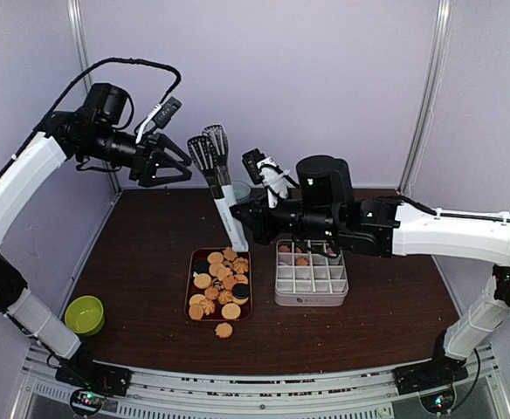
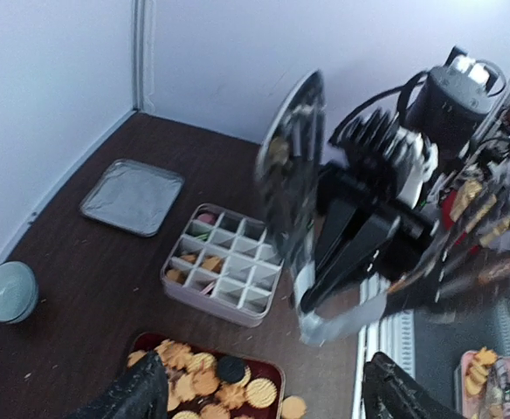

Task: Pack the cookies
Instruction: Pass from the left arm to the right, then pass from the right arm to the left

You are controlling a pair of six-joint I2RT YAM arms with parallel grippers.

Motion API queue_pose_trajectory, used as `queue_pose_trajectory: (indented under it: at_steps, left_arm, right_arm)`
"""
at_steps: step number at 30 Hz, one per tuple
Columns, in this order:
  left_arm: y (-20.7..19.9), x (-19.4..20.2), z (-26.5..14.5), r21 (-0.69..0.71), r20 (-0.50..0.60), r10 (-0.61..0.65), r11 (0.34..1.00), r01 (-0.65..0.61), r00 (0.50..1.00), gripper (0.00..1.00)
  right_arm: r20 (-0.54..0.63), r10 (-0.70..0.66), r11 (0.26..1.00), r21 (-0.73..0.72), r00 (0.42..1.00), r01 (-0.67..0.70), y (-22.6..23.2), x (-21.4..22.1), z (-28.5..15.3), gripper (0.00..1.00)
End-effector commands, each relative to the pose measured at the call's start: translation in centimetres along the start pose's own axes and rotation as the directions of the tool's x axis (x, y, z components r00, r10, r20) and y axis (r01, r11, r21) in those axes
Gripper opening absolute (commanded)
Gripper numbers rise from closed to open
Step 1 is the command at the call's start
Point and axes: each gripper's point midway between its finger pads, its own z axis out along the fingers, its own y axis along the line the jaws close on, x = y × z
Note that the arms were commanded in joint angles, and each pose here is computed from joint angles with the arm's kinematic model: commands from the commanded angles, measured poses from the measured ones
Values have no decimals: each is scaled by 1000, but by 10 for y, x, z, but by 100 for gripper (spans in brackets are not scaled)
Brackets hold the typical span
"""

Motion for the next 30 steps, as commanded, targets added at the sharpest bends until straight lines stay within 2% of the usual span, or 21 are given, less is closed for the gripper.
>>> queue_pose_trajectory:
  at_steps: [1,2,6,9,14,20,26,30]
  left_arm:
    - [-3,43,-39,-88,-212,219,966,-242,952,80]
    - [-8,51,-42,-56,-242,276,953,-297,930,80]
    - [-26,74,-45,33,-306,332,940,-338,892,79]
    - [-33,81,-40,69,-324,349,936,-346,879,75]
    - [-31,87,-32,80,-351,367,928,-363,861,69]
    - [-21,111,-25,83,-432,356,930,-357,829,58]
    - [-26,129,-22,107,-462,354,932,-345,813,49]
    - [-27,139,-18,111,-479,373,924,-367,794,48]
  right_arm:
    - [-156,-151,980,103,976,168,-24,22,-29,0]
    - [-199,-167,975,110,966,191,-28,30,-32,0]
    - [-304,-227,954,124,925,274,-34,41,-36,0]
    - [-367,-280,924,146,887,353,-36,38,-33,0]
    - [-514,-348,871,133,784,473,-30,54,-15,0]
    - [-606,-403,822,90,686,562,-19,71,1,0]
    - [-611,-410,825,69,677,561,-11,73,10,0]
    - [-611,-413,828,57,675,558,-7,70,14,0]
